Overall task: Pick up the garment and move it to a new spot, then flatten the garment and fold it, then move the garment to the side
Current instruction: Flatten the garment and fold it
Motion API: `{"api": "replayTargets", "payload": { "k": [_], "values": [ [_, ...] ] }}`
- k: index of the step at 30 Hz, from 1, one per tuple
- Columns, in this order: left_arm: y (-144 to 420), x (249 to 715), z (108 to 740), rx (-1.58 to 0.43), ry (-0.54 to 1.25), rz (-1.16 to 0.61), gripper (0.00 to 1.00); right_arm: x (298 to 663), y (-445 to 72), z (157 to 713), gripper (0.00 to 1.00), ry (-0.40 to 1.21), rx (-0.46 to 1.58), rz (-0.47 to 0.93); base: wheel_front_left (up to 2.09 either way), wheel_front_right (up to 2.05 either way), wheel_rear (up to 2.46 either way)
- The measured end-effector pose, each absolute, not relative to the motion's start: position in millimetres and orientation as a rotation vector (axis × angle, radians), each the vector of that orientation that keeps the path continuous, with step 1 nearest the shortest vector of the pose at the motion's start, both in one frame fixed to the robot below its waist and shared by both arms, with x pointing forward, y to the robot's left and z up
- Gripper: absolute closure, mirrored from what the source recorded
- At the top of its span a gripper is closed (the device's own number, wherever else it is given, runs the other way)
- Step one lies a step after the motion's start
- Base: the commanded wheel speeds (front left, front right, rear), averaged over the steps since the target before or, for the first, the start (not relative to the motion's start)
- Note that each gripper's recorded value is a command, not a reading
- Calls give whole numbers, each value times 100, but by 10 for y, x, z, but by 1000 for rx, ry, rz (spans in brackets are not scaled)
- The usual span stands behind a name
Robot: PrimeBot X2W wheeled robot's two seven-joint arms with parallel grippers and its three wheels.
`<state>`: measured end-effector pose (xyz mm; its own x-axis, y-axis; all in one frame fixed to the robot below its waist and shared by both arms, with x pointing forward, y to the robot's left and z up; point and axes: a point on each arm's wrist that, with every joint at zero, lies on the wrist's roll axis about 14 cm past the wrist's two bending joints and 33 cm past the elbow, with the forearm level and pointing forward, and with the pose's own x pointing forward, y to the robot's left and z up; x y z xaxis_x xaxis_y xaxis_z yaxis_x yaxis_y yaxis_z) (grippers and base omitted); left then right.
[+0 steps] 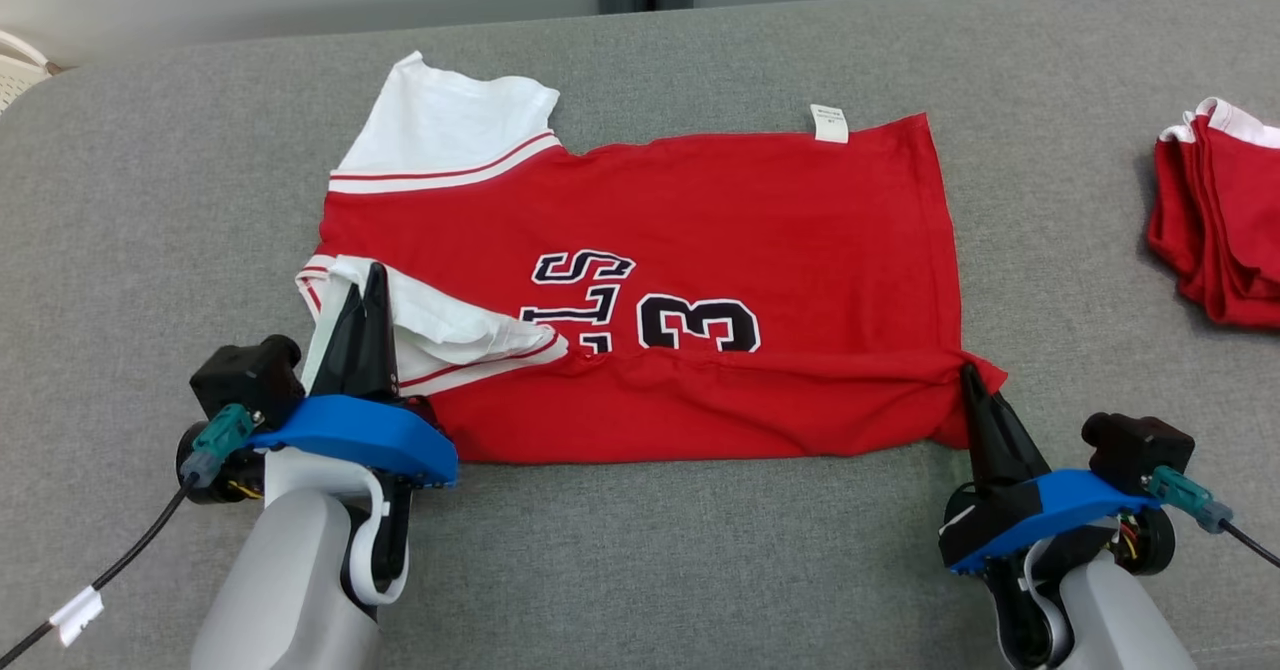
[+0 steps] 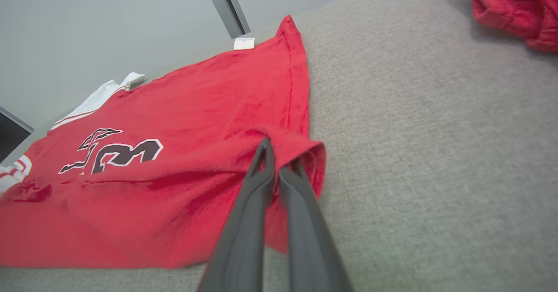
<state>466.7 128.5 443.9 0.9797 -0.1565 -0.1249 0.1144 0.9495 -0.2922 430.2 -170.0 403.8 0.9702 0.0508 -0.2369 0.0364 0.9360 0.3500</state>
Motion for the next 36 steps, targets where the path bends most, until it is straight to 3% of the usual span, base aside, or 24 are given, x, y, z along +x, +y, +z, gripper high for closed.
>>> {"api": "replayTargets", "payload": {
  "k": [3, 4, 5, 6, 8, 16, 23, 36],
  "values": [
    [1270, 4729, 4390, -277, 160, -139, 100, 4342, -1686, 4035, 100, 244, 360, 11, 0, 0, 0],
    [1261, 4744, 4368, -275, 167, -138, 100, 4353, -1684, 4037, 84, 242, 359, 12, 0, 0, 0],
    [1255, 4757, 4348, -273, 174, -137, 100, 4368, -1690, 4048, 58, 236, 358, 10, 0, 0, 0],
    [1253, 4769, 4333, -268, 178, -135, 78, 4388, -1700, 4073, 1, 226, 356, 9, 0, 0, 0],
    [1257, 4800, 4346, -262, 173, -128, 0, 4424, -1707, 4128, 0, 205, 347, 12, 0, 0, 0],
    [1315, 4797, 4583, -274, 101, -109, 0, 4513, -1744, 4457, 0, 99, 315, 22, 0, 0, 0],
    [1616, 4460, 4609, -284, 93, -33, 0, 4371, -1763, 4633, 0, 47, 245, 33, 0, 0, 0],
    [1827, 3746, 3972, -426, 471, 76, 0, 4122, -1738, 4595, 0, 72, 205, 49, 0, 0, 0]
  ]
}}
